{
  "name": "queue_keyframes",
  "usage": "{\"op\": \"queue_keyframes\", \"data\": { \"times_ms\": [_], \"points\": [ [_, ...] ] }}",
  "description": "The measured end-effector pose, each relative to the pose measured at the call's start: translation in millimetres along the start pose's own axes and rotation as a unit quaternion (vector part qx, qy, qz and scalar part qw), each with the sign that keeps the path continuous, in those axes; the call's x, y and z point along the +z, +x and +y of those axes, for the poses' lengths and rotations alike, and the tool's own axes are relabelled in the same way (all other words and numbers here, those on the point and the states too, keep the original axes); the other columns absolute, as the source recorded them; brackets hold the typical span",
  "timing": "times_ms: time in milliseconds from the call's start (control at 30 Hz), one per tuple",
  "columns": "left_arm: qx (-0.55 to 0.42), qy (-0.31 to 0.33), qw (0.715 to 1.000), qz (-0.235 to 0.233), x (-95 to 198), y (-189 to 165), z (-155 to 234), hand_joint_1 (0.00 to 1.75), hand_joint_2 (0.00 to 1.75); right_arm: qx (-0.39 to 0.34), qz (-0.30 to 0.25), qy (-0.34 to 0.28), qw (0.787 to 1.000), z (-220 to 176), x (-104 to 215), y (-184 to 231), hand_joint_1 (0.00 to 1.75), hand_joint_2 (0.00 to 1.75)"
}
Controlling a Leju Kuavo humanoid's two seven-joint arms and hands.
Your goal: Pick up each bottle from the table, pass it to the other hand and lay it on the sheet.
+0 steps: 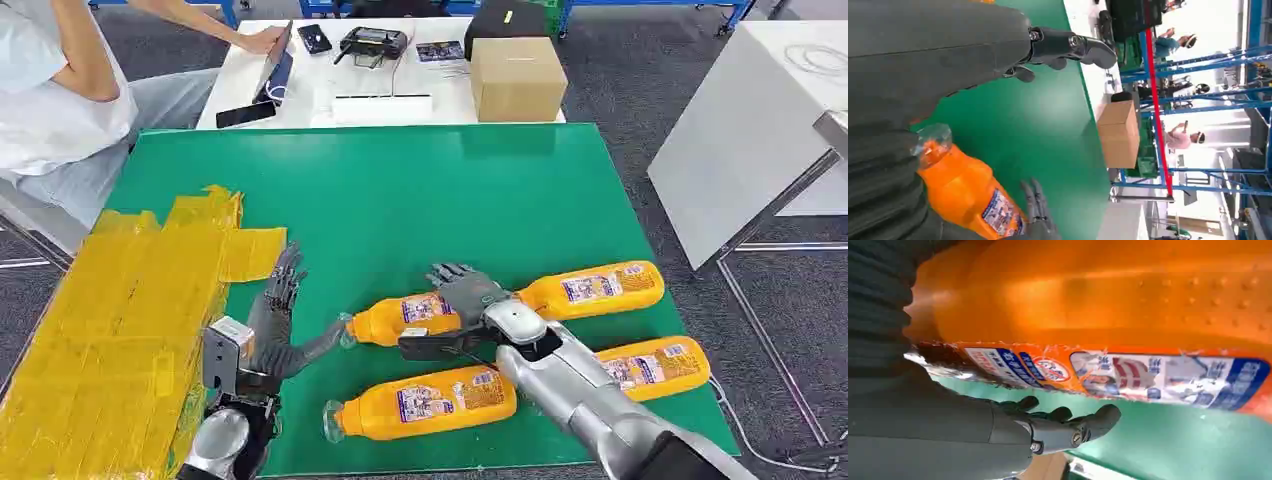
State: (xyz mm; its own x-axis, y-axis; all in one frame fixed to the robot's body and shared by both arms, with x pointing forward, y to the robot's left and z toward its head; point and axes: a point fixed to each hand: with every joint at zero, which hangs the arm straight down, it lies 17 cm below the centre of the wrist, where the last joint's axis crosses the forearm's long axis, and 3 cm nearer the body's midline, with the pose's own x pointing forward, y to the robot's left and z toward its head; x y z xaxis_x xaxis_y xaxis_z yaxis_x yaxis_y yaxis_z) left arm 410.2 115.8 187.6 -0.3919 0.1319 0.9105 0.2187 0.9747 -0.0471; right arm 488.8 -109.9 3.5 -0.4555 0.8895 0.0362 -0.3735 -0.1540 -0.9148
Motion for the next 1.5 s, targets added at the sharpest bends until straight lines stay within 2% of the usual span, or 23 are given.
{"op": "queue_keyframes", "data": {
  "times_ms": [33, 400, 700, 833, 900, 1100, 1333, 1500],
  "points": [
    [0.002, 0.000, 1.000, 0.000, -1.5, 0.2, -0.3, 0.00, 1.75, 0.003, -0.001, 0.007, 1.000, 0.6, -1.3, -0.3, 1.73, 1.75],
    [0.008, -0.004, 1.000, 0.003, -4.3, -3.5, -5.1, 0.00, 1.75, 0.023, 0.005, 0.036, 0.999, 8.3, -6.4, -9.0, 1.75, 1.75],
    [0.010, -0.006, 1.000, 0.003, -6.3, -3.9, -7.3, 0.00, 1.75, 0.028, 0.012, 0.029, 0.999, 4.5, -9.1, -12.0, 1.75, 1.75],
    [0.008, -0.002, 1.000, 0.004, -5.7, -4.1, -5.8, 0.00, 1.75, 0.016, 0.025, -0.030, 0.999, -9.1, -11.2, -8.4, 1.75, 1.75],
    [0.005, 0.001, 1.000, 0.003, -3.9, -3.3, -5.1, 0.00, 1.75, -0.014, 0.024, -0.085, 0.996, -22.3, -9.3, -0.3, 1.75, 1.75],
    [0.001, 0.002, 1.000, 0.001, 1.6, 1.4, -5.7, 0.00, 1.75, -0.129, 0.006, -0.249, 0.960, -75.1, 16.3, 23.7, 1.75, 1.75],
    [-0.002, 0.002, 1.000, -0.005, 1.7, 6.1, -6.8, 0.00, 1.75, -0.194, 0.013, -0.312, 0.930, -98.8, 37.7, 13.3, 1.75, 1.75],
    [-0.004, 0.005, 1.000, -0.007, 1.2, 7.2, -5.5, 0.00, 1.75, -0.272, 0.000, -0.369, 0.889, -119.8, 55.2, 7.4, 1.75, 1.75]
  ]
}}
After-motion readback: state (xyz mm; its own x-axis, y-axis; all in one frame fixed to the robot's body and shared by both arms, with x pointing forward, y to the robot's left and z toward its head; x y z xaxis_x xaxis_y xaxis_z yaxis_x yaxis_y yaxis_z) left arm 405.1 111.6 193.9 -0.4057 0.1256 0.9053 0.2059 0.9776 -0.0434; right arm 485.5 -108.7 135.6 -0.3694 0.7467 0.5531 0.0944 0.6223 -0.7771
